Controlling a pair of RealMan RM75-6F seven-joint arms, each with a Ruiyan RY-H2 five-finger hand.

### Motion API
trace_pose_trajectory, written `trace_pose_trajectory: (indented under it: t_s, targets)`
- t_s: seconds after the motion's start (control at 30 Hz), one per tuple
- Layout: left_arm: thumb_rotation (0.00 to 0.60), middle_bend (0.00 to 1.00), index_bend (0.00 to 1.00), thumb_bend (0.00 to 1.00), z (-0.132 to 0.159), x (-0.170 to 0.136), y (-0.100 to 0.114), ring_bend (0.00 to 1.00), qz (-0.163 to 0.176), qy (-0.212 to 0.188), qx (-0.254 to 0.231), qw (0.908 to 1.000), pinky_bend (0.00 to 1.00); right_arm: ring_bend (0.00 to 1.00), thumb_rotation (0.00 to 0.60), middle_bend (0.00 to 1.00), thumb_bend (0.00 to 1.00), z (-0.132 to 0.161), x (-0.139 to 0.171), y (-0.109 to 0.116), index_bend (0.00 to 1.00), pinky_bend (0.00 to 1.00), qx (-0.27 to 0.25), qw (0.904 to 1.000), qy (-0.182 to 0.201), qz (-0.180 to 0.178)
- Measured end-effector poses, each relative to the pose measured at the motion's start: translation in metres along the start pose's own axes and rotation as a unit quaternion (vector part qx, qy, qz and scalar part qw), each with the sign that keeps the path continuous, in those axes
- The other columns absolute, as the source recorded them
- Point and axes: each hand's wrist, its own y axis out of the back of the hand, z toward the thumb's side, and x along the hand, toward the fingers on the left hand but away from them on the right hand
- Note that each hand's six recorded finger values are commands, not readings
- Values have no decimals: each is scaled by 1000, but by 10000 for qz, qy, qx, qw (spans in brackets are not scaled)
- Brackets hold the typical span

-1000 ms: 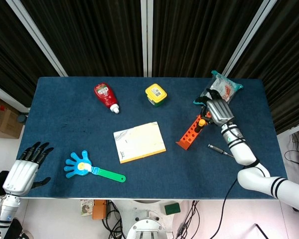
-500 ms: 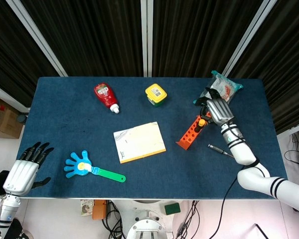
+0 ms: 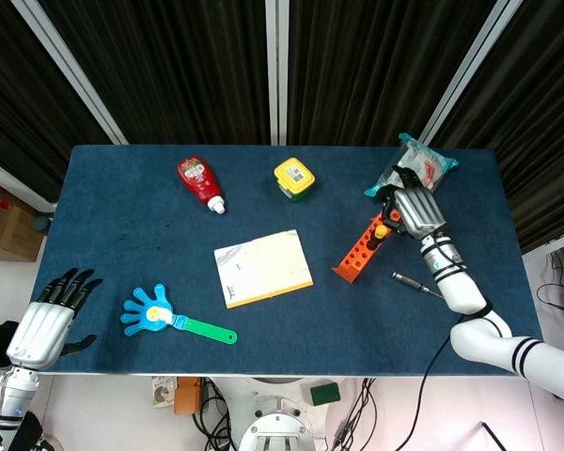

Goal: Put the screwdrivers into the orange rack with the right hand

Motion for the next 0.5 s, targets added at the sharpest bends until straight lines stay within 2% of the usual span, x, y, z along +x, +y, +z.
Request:
trace_pose_trajectory:
  t_s: [0.5]
  targets:
    - [600, 84, 156, 56, 1, 0, -1, 28, -25, 4, 16, 10000, 183, 0, 368, 427, 962, -5, 12, 5, 490, 0, 171, 9998, 53, -68]
